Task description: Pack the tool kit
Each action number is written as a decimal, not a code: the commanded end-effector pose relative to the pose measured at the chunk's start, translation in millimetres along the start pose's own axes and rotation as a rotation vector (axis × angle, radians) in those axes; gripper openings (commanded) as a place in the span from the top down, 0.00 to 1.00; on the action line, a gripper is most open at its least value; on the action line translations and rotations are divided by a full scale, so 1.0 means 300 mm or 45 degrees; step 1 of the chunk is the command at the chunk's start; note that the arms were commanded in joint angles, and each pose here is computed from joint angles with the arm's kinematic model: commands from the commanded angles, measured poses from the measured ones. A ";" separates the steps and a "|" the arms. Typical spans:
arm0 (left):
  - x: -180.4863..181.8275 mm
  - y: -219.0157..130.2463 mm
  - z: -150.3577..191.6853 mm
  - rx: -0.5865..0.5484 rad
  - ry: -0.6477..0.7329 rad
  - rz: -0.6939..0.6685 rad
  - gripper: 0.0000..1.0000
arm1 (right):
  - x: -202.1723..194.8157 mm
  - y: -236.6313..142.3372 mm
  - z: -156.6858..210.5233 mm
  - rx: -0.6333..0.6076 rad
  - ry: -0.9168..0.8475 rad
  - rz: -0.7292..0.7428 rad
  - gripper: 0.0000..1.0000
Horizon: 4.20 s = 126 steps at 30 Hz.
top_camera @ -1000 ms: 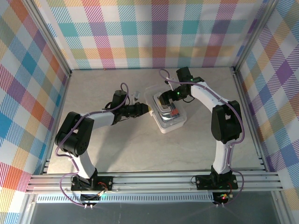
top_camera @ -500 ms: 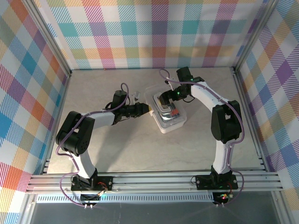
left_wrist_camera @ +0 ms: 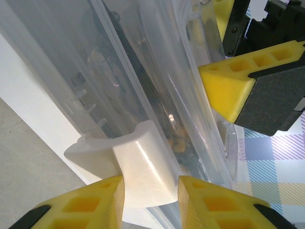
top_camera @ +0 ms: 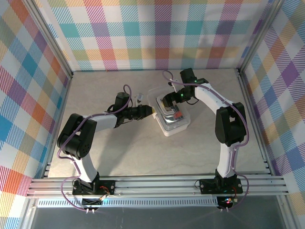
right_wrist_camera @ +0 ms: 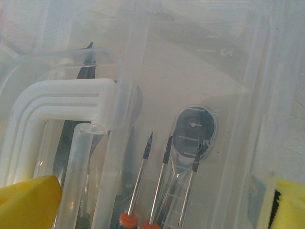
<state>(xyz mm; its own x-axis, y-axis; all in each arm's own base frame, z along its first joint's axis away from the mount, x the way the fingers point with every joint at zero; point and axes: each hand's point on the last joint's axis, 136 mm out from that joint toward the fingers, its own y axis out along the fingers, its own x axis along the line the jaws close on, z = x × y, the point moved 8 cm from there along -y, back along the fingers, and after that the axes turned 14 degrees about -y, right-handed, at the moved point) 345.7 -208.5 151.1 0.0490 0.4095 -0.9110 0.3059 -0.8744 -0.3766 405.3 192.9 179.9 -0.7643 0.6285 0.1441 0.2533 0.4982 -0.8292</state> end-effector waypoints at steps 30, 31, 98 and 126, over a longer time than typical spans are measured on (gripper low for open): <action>0.031 0.006 0.004 0.030 -0.021 0.006 0.50 | 0.078 0.185 0.227 0.429 0.060 -0.199 0.01; 0.032 0.006 0.005 0.030 -0.022 0.006 0.50 | 0.077 0.185 0.227 0.429 0.062 -0.200 0.01; 0.068 0.009 -0.004 0.057 -0.088 0.052 0.53 | 0.090 0.196 0.236 0.444 0.060 -0.245 0.00; 0.052 -0.003 -0.015 0.053 -0.068 0.016 0.46 | 0.093 0.203 0.242 0.452 0.064 -0.260 0.01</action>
<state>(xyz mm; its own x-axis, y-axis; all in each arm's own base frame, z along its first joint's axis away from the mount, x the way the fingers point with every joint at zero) 346.8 -202.3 129.1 -0.0338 0.3767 -0.9257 0.2685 -0.8888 -0.3714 406.9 192.1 178.8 -0.7741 0.6116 0.1632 0.2283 0.5103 -0.8291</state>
